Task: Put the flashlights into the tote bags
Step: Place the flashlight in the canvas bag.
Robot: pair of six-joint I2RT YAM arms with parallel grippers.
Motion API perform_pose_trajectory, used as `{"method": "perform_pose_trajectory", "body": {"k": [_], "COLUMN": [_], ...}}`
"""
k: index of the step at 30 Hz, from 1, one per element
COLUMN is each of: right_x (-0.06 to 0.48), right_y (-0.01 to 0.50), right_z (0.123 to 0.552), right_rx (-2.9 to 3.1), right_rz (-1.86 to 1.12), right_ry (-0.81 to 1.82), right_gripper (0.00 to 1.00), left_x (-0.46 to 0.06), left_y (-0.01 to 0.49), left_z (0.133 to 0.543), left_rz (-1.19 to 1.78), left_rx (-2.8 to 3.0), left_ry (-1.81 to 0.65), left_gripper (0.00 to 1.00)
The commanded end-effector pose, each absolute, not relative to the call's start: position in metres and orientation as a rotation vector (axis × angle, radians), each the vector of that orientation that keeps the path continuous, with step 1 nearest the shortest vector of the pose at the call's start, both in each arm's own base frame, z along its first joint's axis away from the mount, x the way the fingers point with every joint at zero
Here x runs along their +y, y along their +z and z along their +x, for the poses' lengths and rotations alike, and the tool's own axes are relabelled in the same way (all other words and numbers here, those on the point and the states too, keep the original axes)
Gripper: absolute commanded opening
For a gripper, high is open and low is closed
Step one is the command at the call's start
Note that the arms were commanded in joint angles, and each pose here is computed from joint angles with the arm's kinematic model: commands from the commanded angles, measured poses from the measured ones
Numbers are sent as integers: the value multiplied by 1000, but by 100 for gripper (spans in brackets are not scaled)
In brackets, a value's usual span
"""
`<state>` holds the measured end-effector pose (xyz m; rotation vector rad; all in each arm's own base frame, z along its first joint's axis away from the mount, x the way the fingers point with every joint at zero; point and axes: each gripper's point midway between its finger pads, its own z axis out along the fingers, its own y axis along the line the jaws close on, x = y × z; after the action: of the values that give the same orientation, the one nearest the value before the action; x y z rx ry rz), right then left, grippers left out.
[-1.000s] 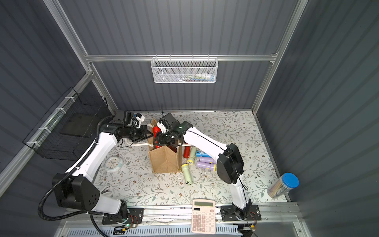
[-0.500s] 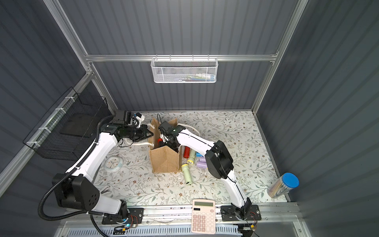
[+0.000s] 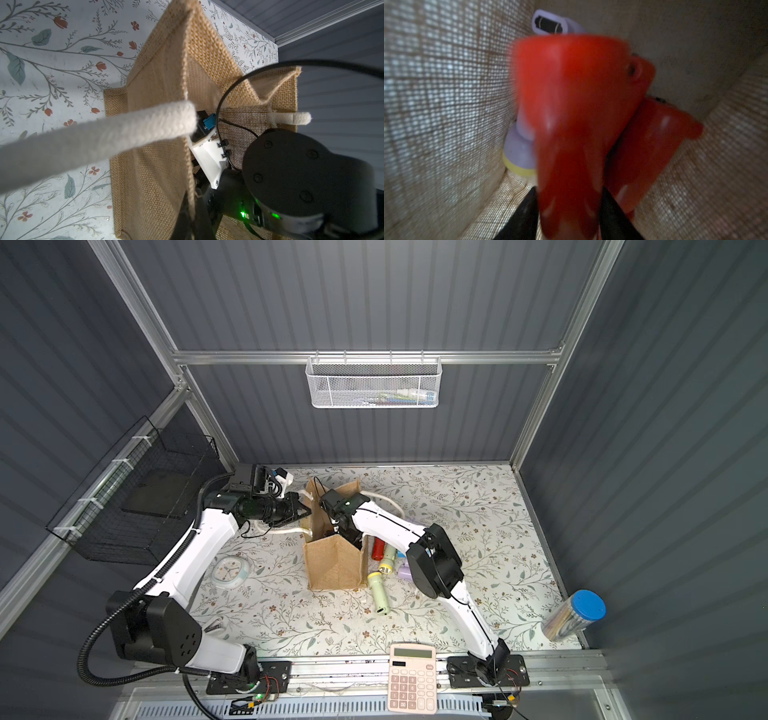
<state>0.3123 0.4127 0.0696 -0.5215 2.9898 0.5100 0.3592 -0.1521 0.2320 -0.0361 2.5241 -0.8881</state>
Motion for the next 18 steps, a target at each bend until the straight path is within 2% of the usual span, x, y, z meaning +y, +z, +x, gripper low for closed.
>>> {"method": "perform_pose_trajectory", "body": {"k": [1, 10, 18], "right_x": [407, 412, 415], "right_y": [60, 80, 132], "right_z": [315, 315, 314], "right_rx": [3000, 2966, 2847], "right_rz": [-518, -566, -653], "right_ry": [430, 529, 639], "right_gripper": [57, 63, 67], "left_x": [-156, -154, -142], "left_y": [236, 232, 231], "left_z": [360, 360, 360], "left_rz": [-4, -4, -26], "left_rx": [2501, 2518, 2536], "left_ry": [-904, -884, -784], "left_gripper": [0, 0, 0]}}
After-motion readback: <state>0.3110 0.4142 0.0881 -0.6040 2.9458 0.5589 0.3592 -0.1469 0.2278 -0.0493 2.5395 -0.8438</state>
